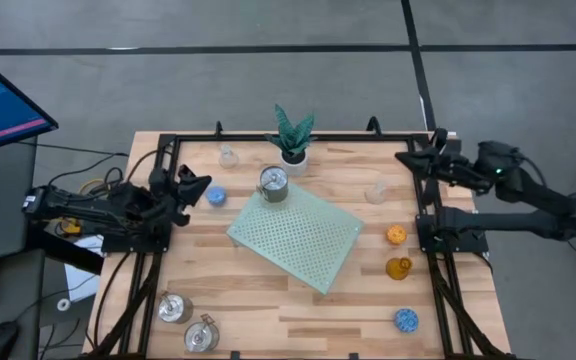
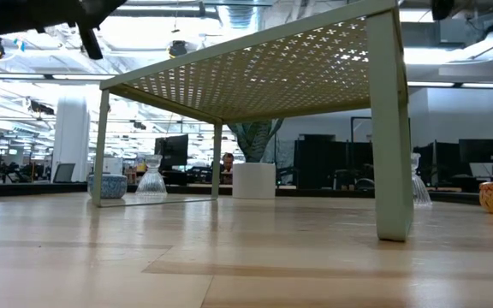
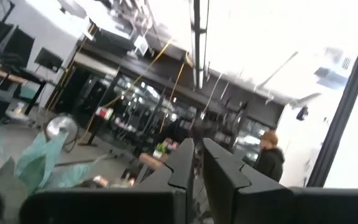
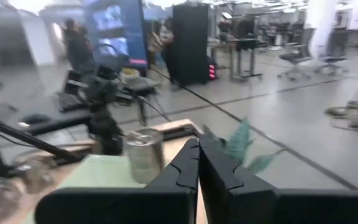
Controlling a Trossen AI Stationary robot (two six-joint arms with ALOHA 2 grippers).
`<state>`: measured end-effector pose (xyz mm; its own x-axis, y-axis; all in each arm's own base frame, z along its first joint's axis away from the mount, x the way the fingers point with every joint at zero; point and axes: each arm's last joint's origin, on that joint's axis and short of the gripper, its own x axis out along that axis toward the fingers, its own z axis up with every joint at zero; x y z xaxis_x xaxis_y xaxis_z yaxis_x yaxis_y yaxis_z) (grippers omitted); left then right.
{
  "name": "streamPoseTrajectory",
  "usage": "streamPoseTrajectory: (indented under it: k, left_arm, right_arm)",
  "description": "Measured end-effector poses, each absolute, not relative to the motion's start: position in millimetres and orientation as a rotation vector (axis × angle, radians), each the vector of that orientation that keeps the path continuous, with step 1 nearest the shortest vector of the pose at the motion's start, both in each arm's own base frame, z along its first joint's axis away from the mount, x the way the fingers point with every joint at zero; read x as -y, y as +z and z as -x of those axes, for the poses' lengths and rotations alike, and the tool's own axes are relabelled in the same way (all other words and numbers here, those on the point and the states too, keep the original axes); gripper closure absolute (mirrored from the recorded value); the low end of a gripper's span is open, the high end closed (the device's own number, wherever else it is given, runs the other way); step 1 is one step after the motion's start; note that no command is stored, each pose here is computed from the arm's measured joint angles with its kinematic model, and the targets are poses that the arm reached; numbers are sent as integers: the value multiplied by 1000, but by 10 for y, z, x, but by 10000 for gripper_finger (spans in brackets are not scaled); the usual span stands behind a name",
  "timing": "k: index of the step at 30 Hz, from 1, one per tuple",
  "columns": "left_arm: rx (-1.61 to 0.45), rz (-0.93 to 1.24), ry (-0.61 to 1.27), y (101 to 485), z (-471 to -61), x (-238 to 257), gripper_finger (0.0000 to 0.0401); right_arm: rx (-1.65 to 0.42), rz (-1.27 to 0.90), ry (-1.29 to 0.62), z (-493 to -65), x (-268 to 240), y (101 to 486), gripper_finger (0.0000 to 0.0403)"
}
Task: Pick & Place candle stick holders
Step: Put the left silver scented candle on the shelf
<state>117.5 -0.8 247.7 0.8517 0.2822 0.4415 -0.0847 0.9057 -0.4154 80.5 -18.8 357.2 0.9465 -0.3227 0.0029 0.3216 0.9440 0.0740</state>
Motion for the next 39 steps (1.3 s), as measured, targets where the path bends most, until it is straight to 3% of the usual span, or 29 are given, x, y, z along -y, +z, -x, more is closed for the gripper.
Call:
streamPoseTrajectory:
  k: [24,34,39]
  left_arm:
    - [601,421,185,2546,-1134,3,371]
    - [611,423,183,2554,-1129,3,371]
    - [610,423,182,2554,-1129,3,371]
  right_arm:
    - [223,-375,6,-875,112,2201,403]
    - [101,-414,-8,-960,123,1747,403]
    - [87,-431,-8,-962,123,1734,403]
